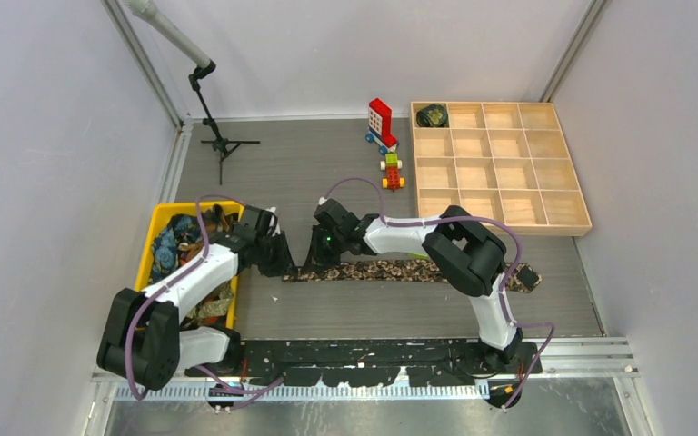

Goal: Roll the ties
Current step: Roll the tie at the center of the board.

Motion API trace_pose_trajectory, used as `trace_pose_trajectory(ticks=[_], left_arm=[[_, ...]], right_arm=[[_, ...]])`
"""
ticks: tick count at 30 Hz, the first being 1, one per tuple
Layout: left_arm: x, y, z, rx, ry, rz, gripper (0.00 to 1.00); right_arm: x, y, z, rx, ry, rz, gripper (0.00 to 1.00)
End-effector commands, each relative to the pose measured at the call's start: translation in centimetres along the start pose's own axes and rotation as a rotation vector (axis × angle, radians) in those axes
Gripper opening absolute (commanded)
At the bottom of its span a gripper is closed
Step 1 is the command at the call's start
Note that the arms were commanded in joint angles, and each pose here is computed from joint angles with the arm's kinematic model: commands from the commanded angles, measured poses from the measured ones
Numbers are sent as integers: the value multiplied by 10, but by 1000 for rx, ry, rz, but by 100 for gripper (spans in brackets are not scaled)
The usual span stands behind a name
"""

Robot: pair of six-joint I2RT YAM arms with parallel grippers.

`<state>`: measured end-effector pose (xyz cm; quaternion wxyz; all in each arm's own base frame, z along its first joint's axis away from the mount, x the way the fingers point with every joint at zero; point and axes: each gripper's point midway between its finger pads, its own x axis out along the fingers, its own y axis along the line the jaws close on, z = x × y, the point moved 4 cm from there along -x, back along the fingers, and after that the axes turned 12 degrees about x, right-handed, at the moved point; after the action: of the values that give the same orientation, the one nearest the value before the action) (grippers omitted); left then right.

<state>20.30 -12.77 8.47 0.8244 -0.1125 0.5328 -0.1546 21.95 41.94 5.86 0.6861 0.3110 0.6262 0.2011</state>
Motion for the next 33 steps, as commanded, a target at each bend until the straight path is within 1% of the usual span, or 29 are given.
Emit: trace_pose_trajectory(ticks=[1,7,11,15,21,30,33], left_arm=[[11,4,1,13,-5,11,18],[21,9,-3,14,22,30,17],[21,9,-2,14,22,32,16],[22,9,-2,14,24,32,16],[20,9,-1,14,23,34,16],[11,6,5,21,8,37,16],[7,6,5,25,5,47,18]], right_arm=[[-2,9,0,-18,-15,20,9],[-12,23,3,-34,-23,36,9],[-26,41,5,-53,-35,70,9],[-30,48,5,-60,-35,84,10],[-20,36,0,-49,-17,62,10],[-3,8,1,-40,-27,-8,9],[-2,-1,4,-36,-37,-36,9]])
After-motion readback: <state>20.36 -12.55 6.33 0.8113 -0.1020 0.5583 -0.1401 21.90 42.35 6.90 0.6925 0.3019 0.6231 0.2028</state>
